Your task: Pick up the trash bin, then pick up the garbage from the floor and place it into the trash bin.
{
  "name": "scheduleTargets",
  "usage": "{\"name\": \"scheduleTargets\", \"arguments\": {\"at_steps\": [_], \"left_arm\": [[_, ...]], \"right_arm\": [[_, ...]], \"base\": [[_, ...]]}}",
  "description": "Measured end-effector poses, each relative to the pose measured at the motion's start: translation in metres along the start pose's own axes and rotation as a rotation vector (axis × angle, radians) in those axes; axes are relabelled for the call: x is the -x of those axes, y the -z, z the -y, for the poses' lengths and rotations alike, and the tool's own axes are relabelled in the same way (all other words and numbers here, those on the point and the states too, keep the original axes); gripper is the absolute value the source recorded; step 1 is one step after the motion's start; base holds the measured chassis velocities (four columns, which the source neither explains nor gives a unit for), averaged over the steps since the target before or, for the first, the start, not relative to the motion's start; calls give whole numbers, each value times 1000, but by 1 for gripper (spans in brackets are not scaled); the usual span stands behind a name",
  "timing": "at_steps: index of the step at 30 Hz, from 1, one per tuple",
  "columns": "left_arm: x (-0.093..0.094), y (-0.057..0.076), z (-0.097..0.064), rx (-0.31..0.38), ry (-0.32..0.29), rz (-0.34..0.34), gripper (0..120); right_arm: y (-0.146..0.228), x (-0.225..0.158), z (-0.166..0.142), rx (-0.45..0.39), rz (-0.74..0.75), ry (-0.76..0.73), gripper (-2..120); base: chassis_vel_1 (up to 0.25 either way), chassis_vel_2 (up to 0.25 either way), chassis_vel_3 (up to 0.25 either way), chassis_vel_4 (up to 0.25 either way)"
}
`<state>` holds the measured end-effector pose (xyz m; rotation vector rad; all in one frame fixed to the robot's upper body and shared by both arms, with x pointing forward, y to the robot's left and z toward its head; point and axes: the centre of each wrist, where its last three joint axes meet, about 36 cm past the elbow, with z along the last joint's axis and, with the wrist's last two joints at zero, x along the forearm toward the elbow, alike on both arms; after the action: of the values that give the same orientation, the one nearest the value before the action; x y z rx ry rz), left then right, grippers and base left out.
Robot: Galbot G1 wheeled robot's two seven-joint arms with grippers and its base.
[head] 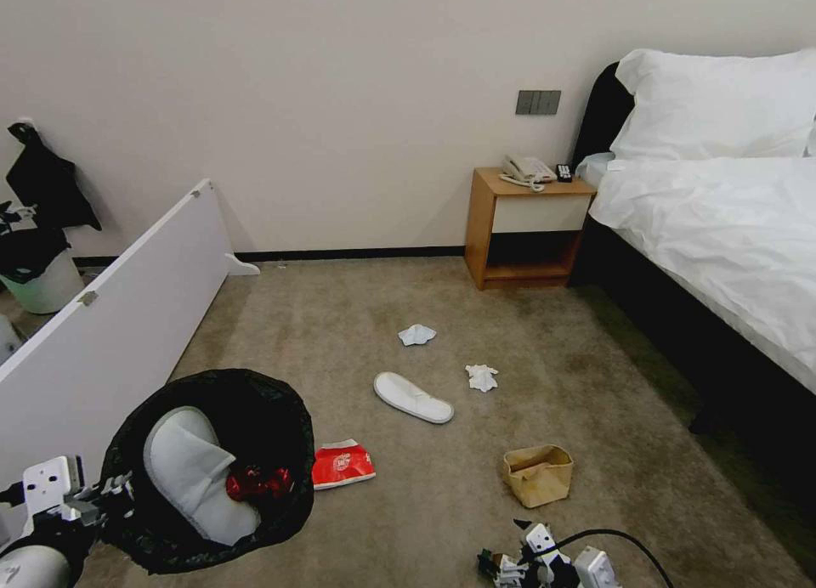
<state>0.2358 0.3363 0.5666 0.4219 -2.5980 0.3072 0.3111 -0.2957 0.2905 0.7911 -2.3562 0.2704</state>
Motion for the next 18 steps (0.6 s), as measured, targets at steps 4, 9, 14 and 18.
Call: {"name": "scheduleTargets", "arguments": {"at_steps": [4,9,14,18], "left_arm": [[0,0,1,-4,-1,1,3],[1,0,1,-4,-4,1,3],[1,1,2,-1,-7,6,3],[1,2,2,2,-10,9,3]], "right_arm": [[-10,2,3,-6,-75,-8,100],[-25,3,10,-14,-132,-25,100],[-31,6,15,-15,-152,-30,100],[-34,11,14,-14,-163,-23,100]], "base": [[0,0,0,0],[0,0,0,0],[0,0,0,0],[0,0,0,0]]}}
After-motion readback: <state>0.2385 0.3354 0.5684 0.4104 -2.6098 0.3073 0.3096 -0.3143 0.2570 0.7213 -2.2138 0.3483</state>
